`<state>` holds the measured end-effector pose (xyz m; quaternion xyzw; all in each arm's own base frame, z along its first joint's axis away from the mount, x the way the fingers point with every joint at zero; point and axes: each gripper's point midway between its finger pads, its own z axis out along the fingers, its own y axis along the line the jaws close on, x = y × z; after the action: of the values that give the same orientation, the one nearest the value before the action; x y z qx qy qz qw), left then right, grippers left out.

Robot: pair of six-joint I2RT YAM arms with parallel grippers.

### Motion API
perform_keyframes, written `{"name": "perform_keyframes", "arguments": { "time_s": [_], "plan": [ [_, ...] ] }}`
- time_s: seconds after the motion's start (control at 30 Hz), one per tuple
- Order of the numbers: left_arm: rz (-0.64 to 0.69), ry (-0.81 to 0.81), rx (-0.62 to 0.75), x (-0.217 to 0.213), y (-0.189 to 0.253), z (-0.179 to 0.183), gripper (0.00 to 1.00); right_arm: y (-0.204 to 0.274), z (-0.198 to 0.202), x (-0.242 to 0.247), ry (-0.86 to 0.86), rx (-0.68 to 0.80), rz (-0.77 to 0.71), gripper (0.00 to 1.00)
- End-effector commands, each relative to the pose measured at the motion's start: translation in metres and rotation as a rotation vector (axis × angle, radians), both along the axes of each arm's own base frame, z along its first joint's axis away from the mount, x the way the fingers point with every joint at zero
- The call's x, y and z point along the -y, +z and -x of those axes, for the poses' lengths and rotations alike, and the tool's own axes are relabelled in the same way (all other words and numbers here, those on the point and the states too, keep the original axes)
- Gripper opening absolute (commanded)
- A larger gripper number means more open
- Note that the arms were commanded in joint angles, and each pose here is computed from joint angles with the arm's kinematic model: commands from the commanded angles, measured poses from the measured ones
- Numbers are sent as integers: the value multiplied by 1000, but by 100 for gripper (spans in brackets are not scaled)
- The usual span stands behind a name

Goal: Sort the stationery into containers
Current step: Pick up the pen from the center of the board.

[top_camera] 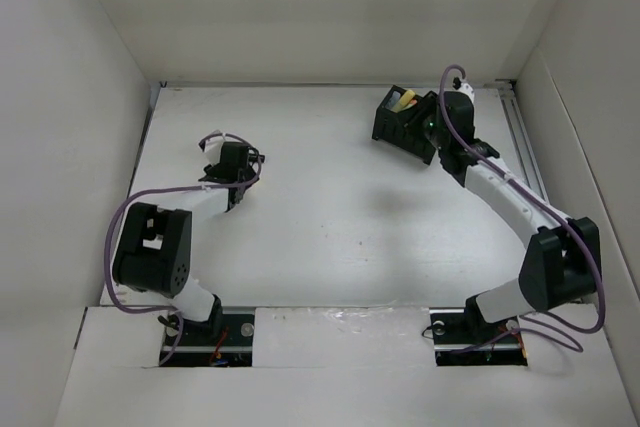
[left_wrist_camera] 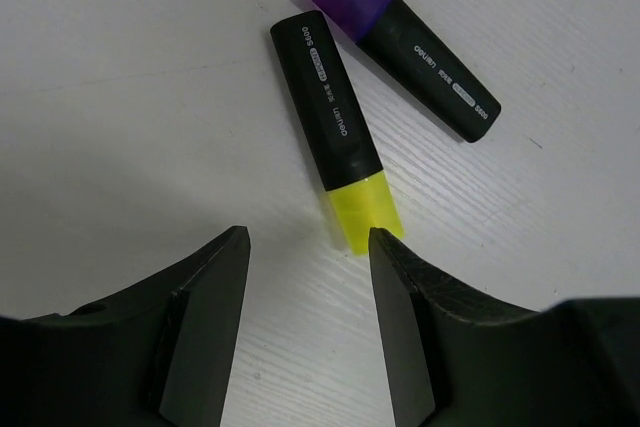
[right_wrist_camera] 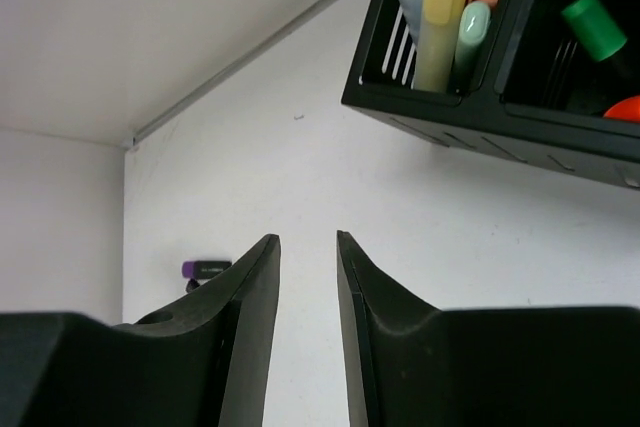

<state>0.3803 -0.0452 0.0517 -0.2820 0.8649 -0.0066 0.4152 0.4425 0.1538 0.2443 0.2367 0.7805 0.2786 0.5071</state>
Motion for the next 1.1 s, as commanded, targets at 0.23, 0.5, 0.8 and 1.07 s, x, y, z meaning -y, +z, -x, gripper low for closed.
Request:
{"name": "perform_keyframes", "arguments": {
  "time_s": [0.23,0.5,0.8,1.07],
  "plan": [
    [28,5,41,10,7,-34,48,14,-5,-35,127,55,-12,38],
    [8,12,-12,11,-4,-44,47,13,-7,-42,147,52,-15,38],
    [-21,39,-66,5,-12,-42,27,13,-6,-44,157,51,-18,39],
    [-40,59,-99,-2,-15,-25,35,30,3,-37,156,86,-31,39]
  ]
}}
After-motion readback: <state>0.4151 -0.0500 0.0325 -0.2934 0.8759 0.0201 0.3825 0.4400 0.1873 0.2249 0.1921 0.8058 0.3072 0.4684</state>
